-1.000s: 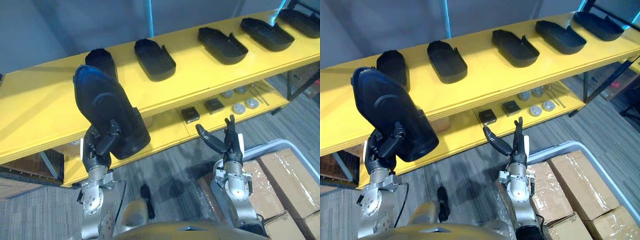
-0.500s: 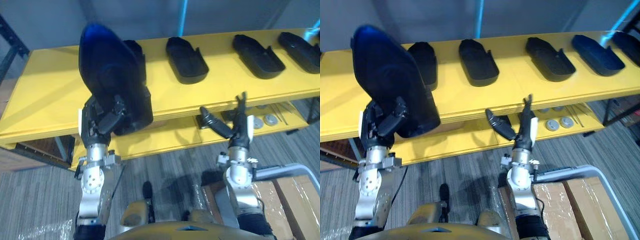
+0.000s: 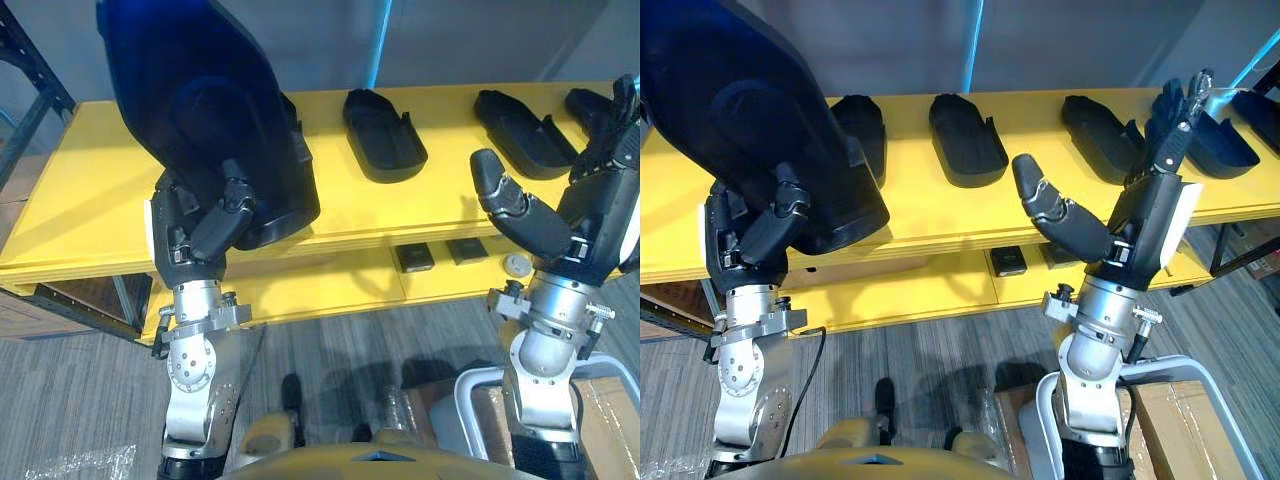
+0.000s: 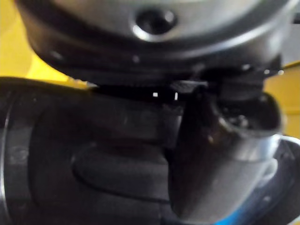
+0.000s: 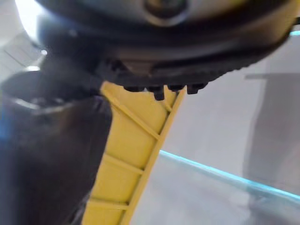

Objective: Walk over and take three plastic housings, then place them on the shelf

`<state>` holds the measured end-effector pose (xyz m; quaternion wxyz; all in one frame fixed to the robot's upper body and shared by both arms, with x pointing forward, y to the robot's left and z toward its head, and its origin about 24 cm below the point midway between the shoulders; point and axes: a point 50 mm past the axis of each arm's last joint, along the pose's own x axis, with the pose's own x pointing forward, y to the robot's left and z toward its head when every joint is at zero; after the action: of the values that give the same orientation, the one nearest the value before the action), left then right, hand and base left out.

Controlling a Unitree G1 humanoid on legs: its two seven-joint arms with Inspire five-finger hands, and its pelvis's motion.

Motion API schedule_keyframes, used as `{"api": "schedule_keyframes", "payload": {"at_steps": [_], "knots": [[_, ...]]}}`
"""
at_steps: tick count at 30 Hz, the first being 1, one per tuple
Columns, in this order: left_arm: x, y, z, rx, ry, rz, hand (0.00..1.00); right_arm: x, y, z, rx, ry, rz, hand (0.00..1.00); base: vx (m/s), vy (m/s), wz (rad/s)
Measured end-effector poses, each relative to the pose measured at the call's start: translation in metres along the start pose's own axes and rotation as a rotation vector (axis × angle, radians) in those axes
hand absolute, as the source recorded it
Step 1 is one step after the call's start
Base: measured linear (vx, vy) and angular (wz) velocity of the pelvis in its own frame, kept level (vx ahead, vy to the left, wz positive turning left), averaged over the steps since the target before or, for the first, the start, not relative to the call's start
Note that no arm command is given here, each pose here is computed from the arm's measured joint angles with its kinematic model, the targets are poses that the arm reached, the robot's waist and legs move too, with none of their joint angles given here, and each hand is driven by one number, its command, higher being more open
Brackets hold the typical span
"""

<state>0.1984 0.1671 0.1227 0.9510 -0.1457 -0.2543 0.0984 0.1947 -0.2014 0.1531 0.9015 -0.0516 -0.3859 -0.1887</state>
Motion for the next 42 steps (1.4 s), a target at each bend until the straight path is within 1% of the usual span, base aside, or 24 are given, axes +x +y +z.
{"api": "schedule_keyframes", "payload": {"at_steps": [3,5,8,11,18,24,27,28,32,37,42], "knots": [[-0.009,0.004,-0.004,0.009,0.04,0.023,0.0,-0.016,0.004,-0.008,0.084,0.114,-0.034,1.0,0.0,0.0,0.0],[-0.016,0.008,-0.007,0.019,0.07,0.04,0.0,-0.034,0.011,-0.018,0.108,0.224,-0.044,1.0,0.02,0.006,-0.01],[-0.022,0.009,-0.009,0.017,0.095,0.056,0.0,-0.053,0.02,-0.028,0.126,0.339,-0.02,1.0,0.04,0.016,0.02],[-0.026,0.009,-0.013,0.008,0.119,0.053,0.0,-0.064,0.024,-0.034,0.121,0.398,0.002,1.0,0.03,0.026,0.1],[-0.036,0.016,-0.027,0.024,0.197,0.075,0.0,-0.067,0.019,-0.041,0.05,0.408,0.08,1.0,0.01,0.022,0.05],[-0.046,0.019,-0.042,0.008,0.273,0.109,0.0,-0.066,0.014,-0.041,0.141,0.423,0.046,1.0,-0.02,0.116,-0.26],[-0.045,0.009,-0.044,-0.014,0.273,0.079,0.0,-0.066,0.01,-0.041,0.168,0.414,0.002,1.0,0.03,0.379,-0.08],[-0.043,0.006,-0.043,-0.011,0.266,0.052,0.0,-0.069,0.011,-0.044,0.175,0.431,-0.015,1.0,-0.01,0.44,0.25],[-0.04,0.013,-0.047,0.031,0.283,0.018,0.0,-0.087,0.026,-0.056,0.216,0.535,-0.036,1.0,0.0,0.3,0.37],[-0.035,0.017,-0.046,0.058,0.281,-0.037,0.0,-0.084,0.032,-0.057,0.229,0.524,-0.012,1.0,-0.01,0.194,0.12],[-0.028,0.014,-0.041,0.056,0.255,-0.072,0.0,-0.08,0.044,-0.055,0.274,0.502,0.08,1.0,-0.04,0.077,-0.21]]}}
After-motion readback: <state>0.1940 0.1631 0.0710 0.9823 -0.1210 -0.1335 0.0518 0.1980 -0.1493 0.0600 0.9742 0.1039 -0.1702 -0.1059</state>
